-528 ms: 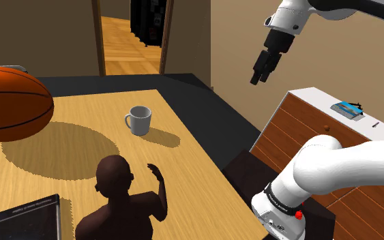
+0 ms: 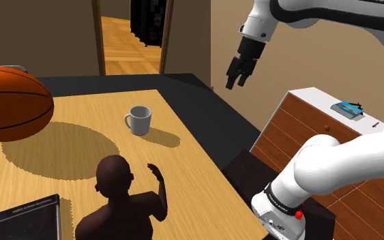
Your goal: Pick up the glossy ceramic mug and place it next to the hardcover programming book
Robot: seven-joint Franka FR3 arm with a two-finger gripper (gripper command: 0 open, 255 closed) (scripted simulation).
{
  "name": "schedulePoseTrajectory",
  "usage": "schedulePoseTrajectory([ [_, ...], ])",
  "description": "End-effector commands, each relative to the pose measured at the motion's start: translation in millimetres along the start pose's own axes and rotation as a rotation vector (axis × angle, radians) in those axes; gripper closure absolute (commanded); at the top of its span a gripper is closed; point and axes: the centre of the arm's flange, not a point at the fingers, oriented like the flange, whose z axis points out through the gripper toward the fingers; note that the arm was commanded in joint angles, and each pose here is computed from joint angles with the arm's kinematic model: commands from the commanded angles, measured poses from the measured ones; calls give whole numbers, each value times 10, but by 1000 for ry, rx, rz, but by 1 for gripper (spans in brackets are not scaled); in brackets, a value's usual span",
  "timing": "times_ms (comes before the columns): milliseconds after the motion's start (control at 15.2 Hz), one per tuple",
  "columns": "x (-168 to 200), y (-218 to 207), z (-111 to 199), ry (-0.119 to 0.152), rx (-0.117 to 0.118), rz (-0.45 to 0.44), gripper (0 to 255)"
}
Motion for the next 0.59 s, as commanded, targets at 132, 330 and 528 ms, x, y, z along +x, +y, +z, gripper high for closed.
schedulePoseTrajectory([
  [132, 370, -245, 286, -5, -5, 6, 0],
  [330, 665, -423, 496, -9, -8, 11, 0],
  [528, 960, -598, 709, -14, -12, 15, 0],
])
